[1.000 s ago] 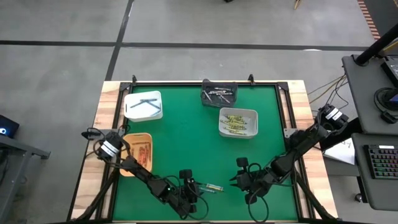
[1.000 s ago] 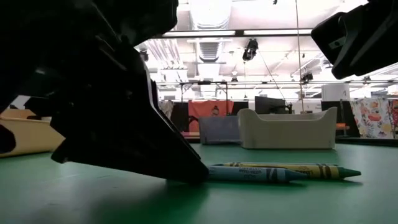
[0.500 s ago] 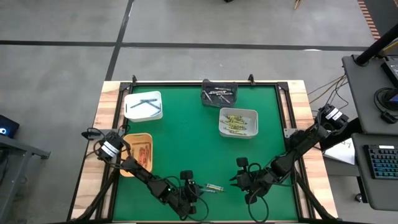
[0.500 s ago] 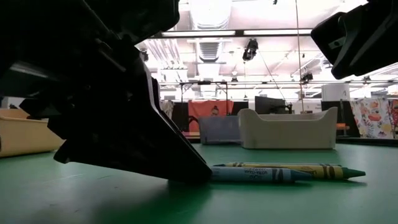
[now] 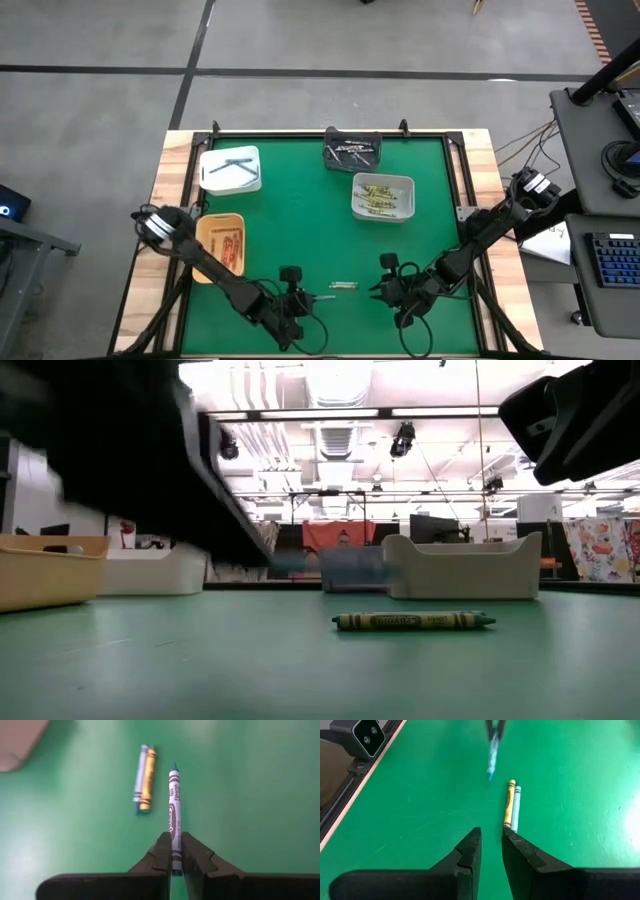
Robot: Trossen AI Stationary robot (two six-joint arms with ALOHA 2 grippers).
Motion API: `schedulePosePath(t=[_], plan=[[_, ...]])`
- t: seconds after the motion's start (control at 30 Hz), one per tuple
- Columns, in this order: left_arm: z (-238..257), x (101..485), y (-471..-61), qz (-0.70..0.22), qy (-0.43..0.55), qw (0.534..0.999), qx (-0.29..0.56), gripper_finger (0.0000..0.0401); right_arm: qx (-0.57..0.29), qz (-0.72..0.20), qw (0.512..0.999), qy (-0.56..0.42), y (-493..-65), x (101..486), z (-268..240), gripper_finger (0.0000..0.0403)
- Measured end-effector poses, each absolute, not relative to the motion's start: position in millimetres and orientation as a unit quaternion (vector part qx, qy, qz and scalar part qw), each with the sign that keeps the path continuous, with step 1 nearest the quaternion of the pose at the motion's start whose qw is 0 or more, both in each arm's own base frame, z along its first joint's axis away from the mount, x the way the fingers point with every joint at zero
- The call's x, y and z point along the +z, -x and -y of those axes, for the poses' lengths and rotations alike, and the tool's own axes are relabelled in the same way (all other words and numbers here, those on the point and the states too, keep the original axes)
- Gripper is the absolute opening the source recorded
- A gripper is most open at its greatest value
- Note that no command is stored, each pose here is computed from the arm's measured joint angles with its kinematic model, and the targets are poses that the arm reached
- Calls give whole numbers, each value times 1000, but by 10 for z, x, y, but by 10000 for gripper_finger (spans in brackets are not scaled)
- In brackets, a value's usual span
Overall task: Sort crayons
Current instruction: Put the blue crayon into the white bin
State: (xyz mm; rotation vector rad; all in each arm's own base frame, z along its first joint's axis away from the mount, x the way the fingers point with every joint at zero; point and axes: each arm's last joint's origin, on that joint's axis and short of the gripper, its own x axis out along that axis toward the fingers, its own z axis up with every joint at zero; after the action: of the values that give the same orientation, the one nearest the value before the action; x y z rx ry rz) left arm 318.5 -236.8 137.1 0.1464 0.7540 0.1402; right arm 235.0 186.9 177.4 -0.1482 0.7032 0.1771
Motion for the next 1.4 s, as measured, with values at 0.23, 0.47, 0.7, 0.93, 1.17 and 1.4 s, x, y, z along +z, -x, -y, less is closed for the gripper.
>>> schedulePosePath(t=[0.23,0.47,0.7,0.93,1.17,1.4], plan=[[2151,2005,-2917,-392,-99,912,74,1,91,-331,936,78,-2381,1877,-1882,63],[1639,2612,-2559,-424,-90,892,128,1,66,-338,936,78,-2482,2028,-1747,63],[848,2931,-2219,-510,-63,821,249,0,17,-384,917,105,-2639,2223,-1455,62],[104,3033,-2002,-596,-18,736,320,0,-20,-411,901,140,-2813,2450,-1120,61],[-564,2899,-1869,-665,12,663,344,0,-36,-418,895,152,-2911,2565,-906,61],[-1098,2628,-1654,-725,70,577,370,0,-32,-418,896,147,-2932,2578,-863,61]])
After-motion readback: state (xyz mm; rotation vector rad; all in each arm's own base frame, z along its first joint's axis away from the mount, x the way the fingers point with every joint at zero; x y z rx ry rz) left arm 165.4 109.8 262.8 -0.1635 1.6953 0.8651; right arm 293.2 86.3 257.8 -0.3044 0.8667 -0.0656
